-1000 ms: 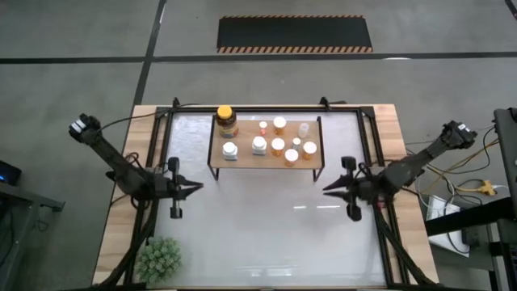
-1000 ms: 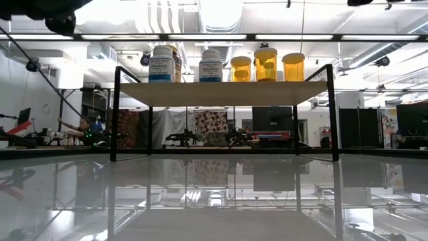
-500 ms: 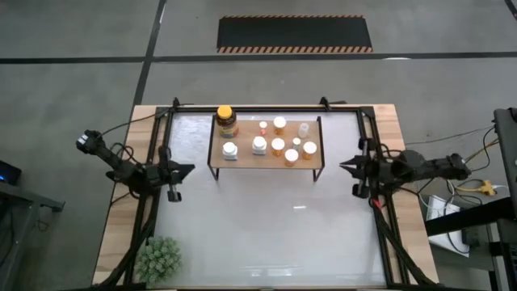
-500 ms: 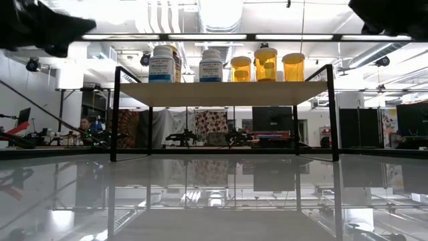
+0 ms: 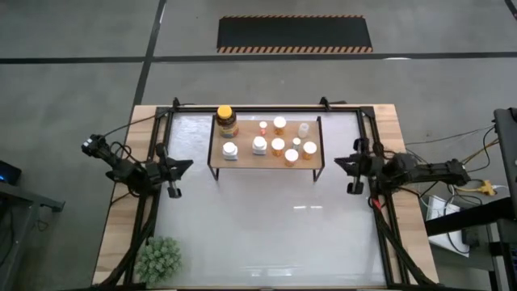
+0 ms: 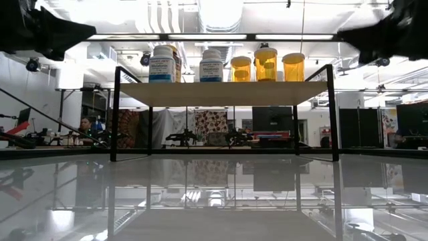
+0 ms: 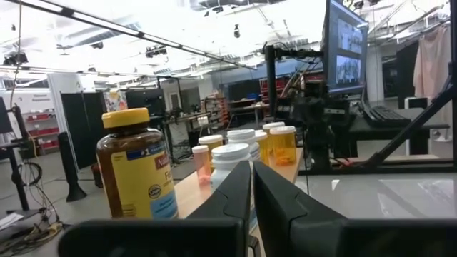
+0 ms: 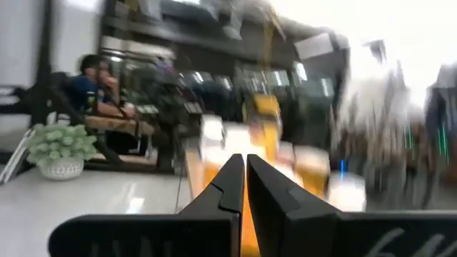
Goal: Pick and place medicine bottles onto shelf by color
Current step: Return to Home Position
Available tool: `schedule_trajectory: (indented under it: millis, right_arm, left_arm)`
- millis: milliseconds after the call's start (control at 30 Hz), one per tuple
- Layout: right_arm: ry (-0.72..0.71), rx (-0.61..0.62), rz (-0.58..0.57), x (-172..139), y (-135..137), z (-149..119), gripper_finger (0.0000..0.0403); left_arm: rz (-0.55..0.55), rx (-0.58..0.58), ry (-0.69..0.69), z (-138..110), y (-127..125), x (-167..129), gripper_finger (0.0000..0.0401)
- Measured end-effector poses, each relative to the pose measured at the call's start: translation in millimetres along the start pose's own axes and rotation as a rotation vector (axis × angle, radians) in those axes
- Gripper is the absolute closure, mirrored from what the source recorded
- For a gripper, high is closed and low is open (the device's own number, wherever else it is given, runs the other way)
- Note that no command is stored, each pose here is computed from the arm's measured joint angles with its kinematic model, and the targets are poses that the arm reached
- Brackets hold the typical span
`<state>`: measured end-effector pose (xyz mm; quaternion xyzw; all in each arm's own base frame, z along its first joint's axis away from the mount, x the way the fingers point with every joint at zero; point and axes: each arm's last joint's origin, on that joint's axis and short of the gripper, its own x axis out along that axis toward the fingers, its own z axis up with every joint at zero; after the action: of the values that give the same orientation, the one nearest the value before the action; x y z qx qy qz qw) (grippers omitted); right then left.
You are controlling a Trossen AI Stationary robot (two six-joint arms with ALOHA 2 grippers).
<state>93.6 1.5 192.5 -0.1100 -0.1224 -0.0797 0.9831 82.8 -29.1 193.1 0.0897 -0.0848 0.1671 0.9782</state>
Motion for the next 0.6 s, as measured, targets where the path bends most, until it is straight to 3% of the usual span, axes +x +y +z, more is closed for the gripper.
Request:
schedule_trajectory:
  millis: [133,267,600]
  right_arm:
    - [0.147,0.235,-0.068,0,1,-14,0.0394]
    - [0.249,0.369,-0.068,-1,4,-23,0.0394]
    - [0.285,0.345,-0.066,1,5,-26,0.0394]
  left_arm:
    - [-0.005,0.013,0.009,-1,-1,1,0.04]
    - [-0.009,0.027,0.019,-2,-3,1,0.04]
    - [-0.019,0.058,0.042,-5,-6,3,0.04]
